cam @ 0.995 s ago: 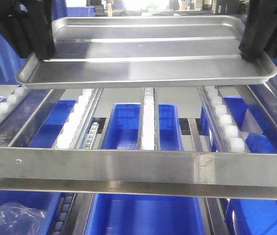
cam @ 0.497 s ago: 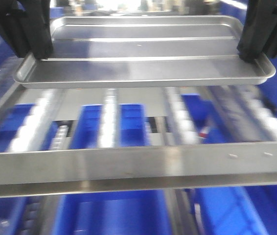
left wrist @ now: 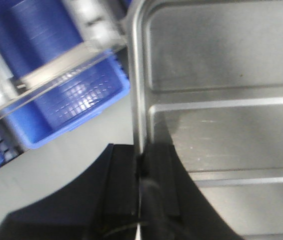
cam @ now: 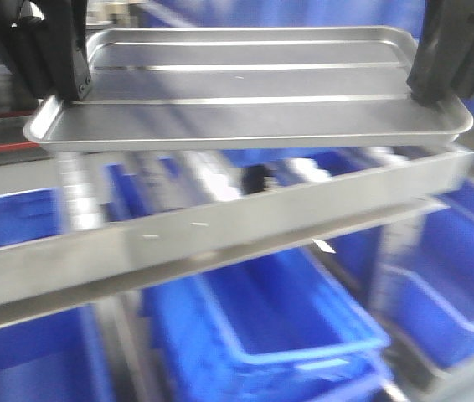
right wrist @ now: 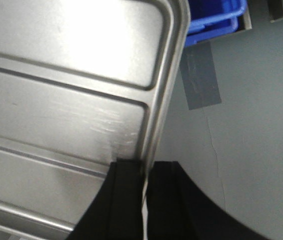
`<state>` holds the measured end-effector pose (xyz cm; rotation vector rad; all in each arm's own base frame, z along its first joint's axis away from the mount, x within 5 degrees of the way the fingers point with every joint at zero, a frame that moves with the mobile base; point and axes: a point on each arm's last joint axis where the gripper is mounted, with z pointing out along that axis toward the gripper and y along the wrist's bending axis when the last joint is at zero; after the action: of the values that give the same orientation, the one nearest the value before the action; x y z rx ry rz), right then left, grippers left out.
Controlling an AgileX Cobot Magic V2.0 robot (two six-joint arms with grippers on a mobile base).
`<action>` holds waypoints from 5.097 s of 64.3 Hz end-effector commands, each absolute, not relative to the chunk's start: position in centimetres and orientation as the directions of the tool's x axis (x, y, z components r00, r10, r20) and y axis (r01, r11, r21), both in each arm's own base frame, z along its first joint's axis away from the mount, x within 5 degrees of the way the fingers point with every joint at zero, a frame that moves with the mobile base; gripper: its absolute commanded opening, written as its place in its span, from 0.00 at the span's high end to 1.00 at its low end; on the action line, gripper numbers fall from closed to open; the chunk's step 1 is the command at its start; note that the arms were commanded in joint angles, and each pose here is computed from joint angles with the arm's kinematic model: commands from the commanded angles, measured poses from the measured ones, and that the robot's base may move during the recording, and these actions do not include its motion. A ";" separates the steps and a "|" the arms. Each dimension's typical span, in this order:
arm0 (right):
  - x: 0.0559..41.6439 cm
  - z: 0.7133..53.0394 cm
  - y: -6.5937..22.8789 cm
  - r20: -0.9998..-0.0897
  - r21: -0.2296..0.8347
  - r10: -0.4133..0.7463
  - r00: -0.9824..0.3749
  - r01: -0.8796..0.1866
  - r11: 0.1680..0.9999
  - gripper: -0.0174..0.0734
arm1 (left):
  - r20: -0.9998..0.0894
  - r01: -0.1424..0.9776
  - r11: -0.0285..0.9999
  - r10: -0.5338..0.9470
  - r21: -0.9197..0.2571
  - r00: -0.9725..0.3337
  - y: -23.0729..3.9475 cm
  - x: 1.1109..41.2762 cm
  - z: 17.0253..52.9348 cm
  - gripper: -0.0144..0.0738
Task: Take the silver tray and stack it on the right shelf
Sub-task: 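Hold the tray level with both grippers while the base drives across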
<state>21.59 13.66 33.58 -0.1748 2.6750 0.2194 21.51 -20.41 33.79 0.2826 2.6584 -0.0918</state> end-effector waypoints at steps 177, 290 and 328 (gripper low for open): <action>21.6 35.7 13.6 -0.555 0.149 -0.091 -0.827 -0.206 0.967 0.75 | -0.514 0.264 0.964 0.204 -0.045 -0.833 -20.4 20.8 35.7 0.95; 21.6 35.6 13.6 -0.553 0.148 -0.092 -0.828 -0.206 0.967 0.75 | -0.516 0.264 0.963 0.204 -0.045 -0.832 -20.4 20.8 35.7 0.95; 21.6 35.6 13.6 -0.553 0.148 -0.092 -0.828 -0.206 0.967 0.75 | -0.518 0.265 0.963 0.204 -0.046 -0.830 -20.4 20.8 35.7 0.95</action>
<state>21.54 13.59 33.54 -0.1759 2.6821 0.2094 21.43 -20.56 33.79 0.2868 2.6578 -0.1040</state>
